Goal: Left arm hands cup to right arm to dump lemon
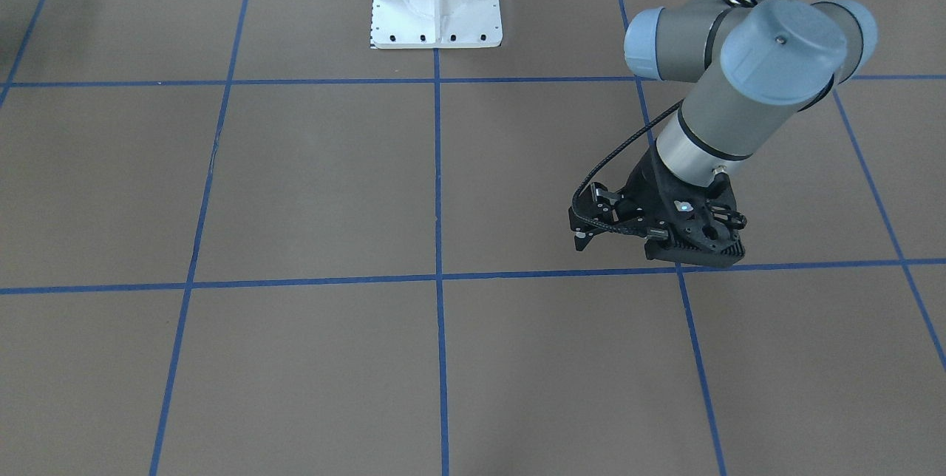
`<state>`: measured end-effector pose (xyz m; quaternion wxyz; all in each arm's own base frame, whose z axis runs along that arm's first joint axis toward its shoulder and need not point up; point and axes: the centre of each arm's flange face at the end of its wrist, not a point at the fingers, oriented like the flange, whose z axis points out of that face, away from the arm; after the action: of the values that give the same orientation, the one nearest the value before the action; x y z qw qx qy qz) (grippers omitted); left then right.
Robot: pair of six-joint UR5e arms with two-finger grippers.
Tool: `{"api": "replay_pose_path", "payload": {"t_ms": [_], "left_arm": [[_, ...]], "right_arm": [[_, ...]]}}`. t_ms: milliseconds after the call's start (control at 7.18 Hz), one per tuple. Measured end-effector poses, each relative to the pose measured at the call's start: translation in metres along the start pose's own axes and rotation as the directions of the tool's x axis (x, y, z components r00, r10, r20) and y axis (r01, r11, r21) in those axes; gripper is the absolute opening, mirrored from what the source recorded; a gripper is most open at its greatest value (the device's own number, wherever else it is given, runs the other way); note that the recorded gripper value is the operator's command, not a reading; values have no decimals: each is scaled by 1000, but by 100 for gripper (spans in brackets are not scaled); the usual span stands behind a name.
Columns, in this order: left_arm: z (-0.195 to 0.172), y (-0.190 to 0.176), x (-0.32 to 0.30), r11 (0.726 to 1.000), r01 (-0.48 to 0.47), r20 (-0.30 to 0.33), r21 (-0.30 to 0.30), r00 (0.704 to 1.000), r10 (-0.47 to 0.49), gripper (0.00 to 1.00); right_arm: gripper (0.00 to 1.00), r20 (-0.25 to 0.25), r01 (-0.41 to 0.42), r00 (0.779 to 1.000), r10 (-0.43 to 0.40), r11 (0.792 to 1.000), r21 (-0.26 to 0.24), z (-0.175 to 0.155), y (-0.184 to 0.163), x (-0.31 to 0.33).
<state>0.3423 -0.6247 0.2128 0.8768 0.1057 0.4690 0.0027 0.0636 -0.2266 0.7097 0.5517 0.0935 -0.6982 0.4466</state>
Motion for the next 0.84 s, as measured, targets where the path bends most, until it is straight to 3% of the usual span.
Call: {"api": "replay_pose_path", "payload": {"t_ms": [418,836], "left_arm": [[1,-1,-1,1000,0,10,10,1000,0,100],[1,-1,0,1000,-3,17,20,1000,3,100]], "right_arm": [[14,42,-206,978,206,978,11,4,-5,-7],[14,84,-391,917,390,920,-6,11,-13,-18]]}}
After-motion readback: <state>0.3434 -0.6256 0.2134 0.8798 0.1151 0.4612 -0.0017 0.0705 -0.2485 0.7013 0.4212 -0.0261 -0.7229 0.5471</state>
